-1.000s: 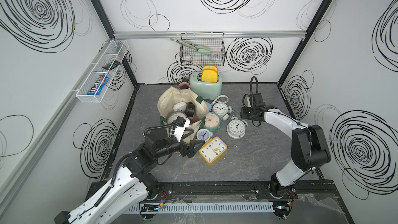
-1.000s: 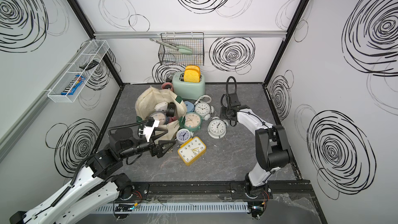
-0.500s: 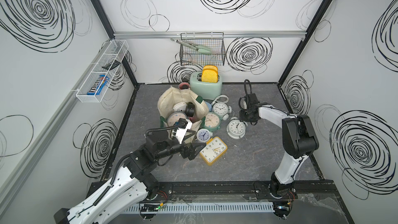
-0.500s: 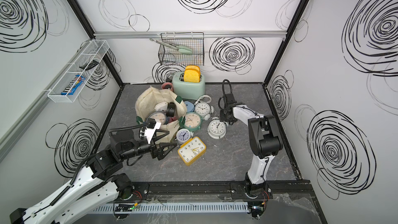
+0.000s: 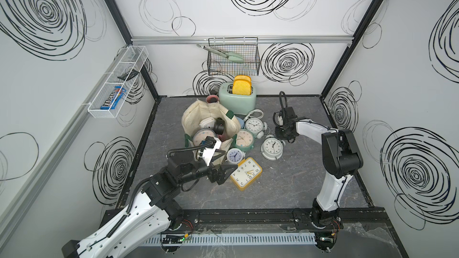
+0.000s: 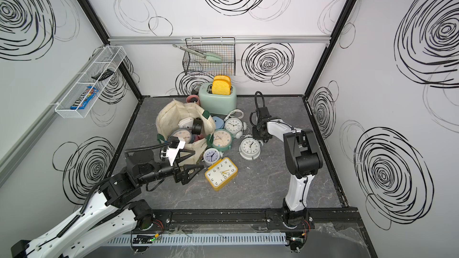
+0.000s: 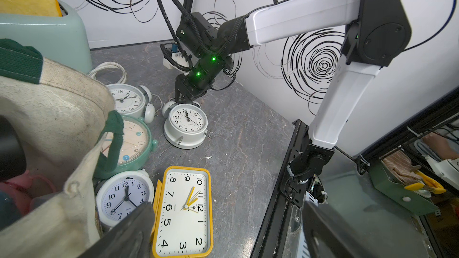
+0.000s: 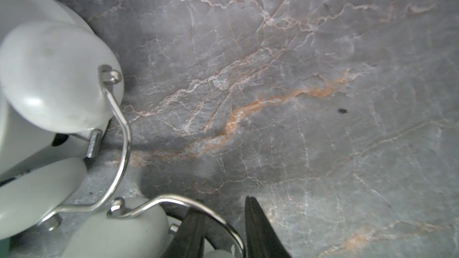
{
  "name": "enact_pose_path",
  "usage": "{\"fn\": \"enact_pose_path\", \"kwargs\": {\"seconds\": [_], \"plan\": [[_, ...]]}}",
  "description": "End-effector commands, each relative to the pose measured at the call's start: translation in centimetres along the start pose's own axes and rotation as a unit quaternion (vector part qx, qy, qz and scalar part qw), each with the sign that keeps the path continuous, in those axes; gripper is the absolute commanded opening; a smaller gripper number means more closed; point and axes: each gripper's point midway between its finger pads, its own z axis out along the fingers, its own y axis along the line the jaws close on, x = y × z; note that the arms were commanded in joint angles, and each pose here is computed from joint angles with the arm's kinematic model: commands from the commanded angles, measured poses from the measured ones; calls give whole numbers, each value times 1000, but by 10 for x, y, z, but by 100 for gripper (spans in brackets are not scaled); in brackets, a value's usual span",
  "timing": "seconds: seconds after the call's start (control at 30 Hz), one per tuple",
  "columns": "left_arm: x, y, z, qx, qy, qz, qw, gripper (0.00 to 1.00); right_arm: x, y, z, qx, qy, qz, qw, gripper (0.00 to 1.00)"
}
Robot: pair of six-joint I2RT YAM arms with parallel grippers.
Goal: Put the alarm clock into the canvas bag
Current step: Pick up the alarm from the center of the board.
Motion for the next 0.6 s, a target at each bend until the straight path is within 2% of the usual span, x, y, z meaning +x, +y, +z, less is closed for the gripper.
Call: {"fn": "enact_pose_path", "kwargs": {"seconds": [0.0,0.3,0.57], "plan": [[-14,-4,-2,3,-30,23,999,96,7,2,4,1,17,-22,1000,25],[-14,-2,-3,-5,-31,23,999,96,-4,12,-26,1,-34,-41,999,10],[-16,1,-4,-14,-36,21,999,96,-17,25,-82,7,-110,-49,993,0]]}}
